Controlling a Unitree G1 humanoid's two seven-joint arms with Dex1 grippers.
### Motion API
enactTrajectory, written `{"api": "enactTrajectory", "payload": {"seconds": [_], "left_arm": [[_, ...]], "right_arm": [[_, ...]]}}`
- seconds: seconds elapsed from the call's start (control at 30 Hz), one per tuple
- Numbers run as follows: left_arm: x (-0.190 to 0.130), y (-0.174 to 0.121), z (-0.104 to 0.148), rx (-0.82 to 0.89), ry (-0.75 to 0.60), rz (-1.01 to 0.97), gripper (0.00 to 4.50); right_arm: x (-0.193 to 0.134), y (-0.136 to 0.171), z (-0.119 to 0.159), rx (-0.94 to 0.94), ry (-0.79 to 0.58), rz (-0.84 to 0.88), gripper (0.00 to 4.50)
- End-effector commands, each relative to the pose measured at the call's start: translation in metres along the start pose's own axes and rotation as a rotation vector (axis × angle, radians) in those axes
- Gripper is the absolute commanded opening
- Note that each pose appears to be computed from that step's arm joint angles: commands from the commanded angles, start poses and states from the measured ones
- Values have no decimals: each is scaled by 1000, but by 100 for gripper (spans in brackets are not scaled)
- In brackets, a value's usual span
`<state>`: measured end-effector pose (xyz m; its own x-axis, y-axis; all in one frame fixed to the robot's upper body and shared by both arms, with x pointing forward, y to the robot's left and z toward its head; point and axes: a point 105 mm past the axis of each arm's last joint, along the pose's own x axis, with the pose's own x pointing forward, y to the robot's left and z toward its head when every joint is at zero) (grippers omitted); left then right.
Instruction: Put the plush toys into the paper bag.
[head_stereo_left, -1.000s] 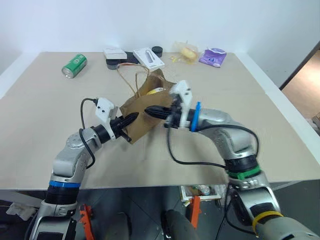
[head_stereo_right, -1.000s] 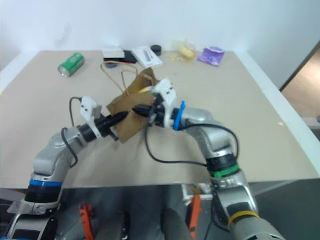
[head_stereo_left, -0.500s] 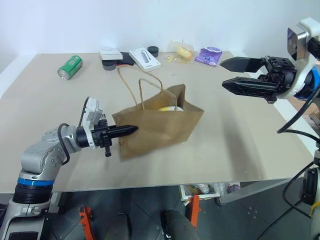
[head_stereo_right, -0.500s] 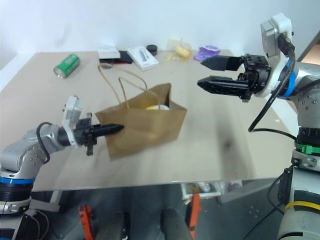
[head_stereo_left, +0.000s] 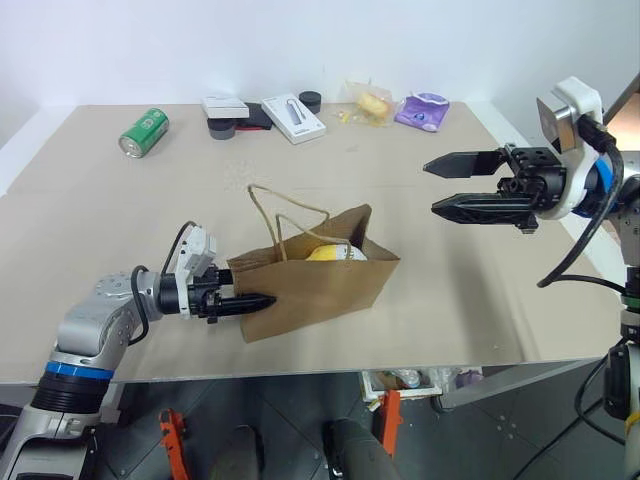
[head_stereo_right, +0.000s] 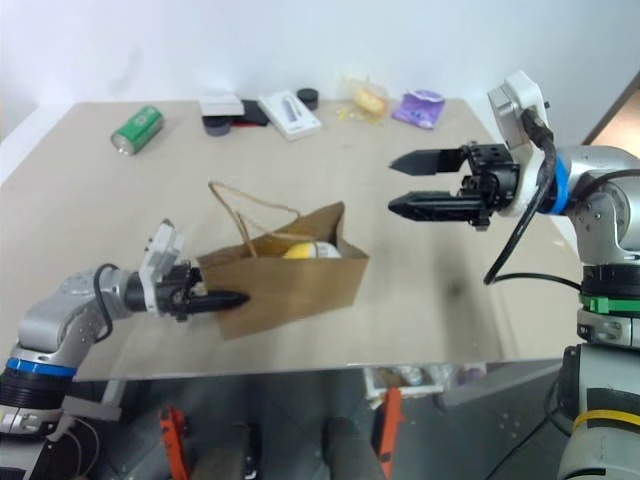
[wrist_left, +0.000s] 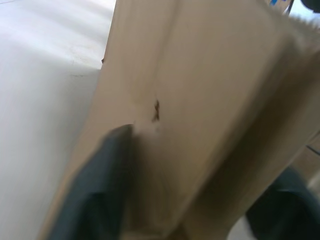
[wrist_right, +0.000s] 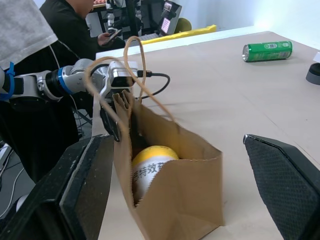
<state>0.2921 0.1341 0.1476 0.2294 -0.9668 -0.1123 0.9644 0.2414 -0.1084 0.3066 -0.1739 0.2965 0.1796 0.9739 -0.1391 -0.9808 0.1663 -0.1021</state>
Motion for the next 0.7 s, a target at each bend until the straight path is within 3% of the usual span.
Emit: {"api": "enactTrajectory", "payload": {"seconds": [0.03,0.23,0.37,0.5,0.7], "left_arm": [[-10,-11,24,50,-34,-11,446],[-53,-10,77,40,-180,160,446],[-100,25,97,70,-261,493,446],[-146,60,87,138,-196,832,446],[-159,66,77,138,-127,902,446]], "right_arm": [[-4,6,14,-64,15,4,450],[-14,-6,12,-36,-10,-107,450],[-23,-38,-11,-33,25,-322,450],[-30,-73,-36,-10,42,-573,450],[-34,-86,-50,30,11,-673,450]]}}
